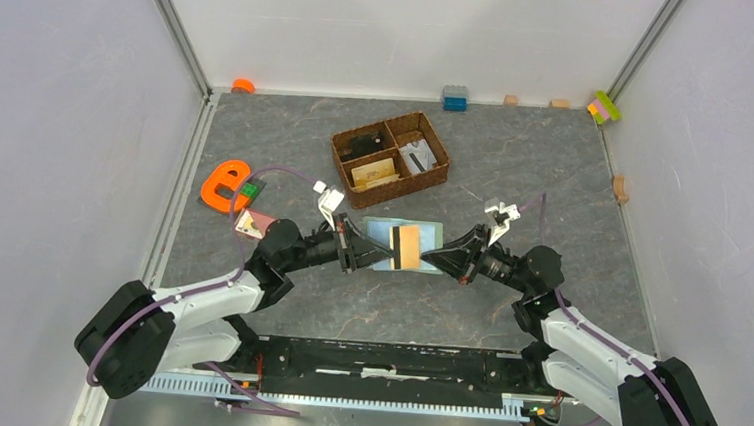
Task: Take the credit cards out of the card holder
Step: Remove the credit card from the card holder.
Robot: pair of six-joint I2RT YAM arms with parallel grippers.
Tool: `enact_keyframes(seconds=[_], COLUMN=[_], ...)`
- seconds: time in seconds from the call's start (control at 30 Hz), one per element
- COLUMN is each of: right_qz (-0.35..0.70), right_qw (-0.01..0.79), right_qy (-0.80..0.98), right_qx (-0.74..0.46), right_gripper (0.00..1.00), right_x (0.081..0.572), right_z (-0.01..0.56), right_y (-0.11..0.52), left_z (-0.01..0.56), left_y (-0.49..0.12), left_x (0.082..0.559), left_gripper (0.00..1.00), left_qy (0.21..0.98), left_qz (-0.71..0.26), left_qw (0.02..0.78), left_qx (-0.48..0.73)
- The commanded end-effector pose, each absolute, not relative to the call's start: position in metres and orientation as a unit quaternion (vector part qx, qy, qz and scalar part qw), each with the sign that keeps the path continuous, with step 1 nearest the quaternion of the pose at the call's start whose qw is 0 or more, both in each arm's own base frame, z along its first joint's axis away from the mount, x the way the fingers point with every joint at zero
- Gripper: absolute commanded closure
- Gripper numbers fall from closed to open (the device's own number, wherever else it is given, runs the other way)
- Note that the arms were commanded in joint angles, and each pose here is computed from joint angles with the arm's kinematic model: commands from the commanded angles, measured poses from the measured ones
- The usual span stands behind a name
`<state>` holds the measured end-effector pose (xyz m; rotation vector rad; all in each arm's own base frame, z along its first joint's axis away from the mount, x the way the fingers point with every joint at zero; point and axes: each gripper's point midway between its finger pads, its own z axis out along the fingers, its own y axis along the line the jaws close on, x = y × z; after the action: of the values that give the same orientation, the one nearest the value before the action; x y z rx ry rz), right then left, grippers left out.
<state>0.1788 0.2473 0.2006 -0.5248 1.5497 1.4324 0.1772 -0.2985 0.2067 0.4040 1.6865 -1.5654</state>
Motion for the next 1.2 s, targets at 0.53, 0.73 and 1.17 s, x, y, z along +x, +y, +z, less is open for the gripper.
enact_keyframes(seconds=[0.53,0.73,1.17], right_qz=[0.623,0.626,0.629], right_qw=[0.462,0.46,0.449], right_qy=[0.585,0.583,0.589], right_qx=[-0.237,-0.238,-0.236], right_gripper=[1.0,1.0,1.0], right_x=[0.164,0.162,0.16], right_z=[0.22,0.222,0.218], right_y=[0.251,0.251,0.254], left_z=[0.227,0.225,0.229], left_y=[-0.307,-0.307,-0.311], left_x=[0.17,0.17,0.167], left_gripper=[0.68,0.42,0.97], left_qy=[0.624,0.621,0.608], left_qz=[-0.657,-0.662,-0.683], left_qw=[0.381,0.38,0.364], left_qx=[0.181,0.178,0.177])
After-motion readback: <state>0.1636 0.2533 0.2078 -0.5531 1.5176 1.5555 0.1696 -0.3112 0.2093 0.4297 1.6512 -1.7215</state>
